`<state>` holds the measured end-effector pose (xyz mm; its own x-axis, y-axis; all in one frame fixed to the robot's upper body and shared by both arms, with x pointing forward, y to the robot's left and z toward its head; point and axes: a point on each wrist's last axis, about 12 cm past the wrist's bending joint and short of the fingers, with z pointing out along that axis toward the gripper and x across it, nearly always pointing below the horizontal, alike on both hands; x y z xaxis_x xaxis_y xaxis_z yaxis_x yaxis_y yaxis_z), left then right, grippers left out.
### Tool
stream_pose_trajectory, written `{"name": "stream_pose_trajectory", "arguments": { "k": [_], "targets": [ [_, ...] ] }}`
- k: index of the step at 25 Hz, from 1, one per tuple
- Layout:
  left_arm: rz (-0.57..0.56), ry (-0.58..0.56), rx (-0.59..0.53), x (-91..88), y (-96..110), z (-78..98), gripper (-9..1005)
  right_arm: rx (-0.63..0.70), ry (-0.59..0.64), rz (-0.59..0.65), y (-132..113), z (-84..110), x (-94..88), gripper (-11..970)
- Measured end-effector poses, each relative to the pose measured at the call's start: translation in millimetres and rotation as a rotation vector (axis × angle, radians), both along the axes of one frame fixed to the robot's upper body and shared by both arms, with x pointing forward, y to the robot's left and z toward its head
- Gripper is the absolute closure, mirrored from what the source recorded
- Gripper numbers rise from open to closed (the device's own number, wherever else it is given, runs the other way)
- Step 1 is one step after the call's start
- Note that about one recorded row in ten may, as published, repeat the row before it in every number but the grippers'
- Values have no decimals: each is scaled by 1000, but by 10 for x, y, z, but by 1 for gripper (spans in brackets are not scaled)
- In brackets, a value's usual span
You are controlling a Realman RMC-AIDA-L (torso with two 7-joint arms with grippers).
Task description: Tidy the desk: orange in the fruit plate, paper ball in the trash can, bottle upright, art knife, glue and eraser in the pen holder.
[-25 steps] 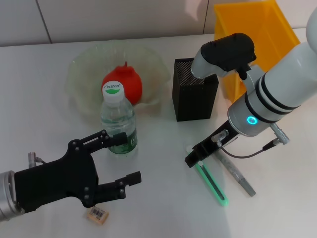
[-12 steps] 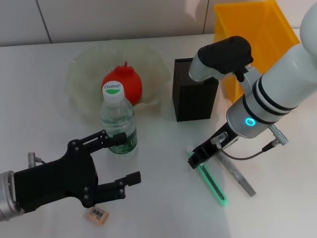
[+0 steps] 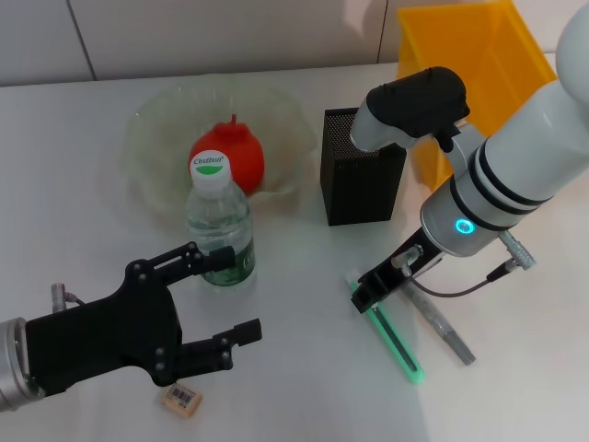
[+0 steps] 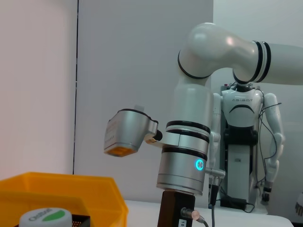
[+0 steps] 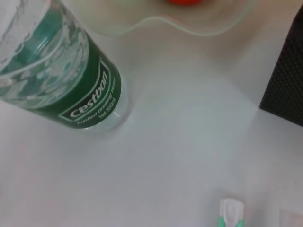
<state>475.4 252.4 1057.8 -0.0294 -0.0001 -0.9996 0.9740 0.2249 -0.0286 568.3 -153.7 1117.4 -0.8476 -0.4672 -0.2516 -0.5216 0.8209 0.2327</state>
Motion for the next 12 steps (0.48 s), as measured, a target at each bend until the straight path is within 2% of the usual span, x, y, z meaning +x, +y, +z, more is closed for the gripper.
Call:
{"name": "stream_pose_trajectory", "arguments": {
  "k": [12],
  "targets": [
    [-1,-1,0,4,-2,2,197,-6,8,4,14,-12,9,692]
  ]
}}
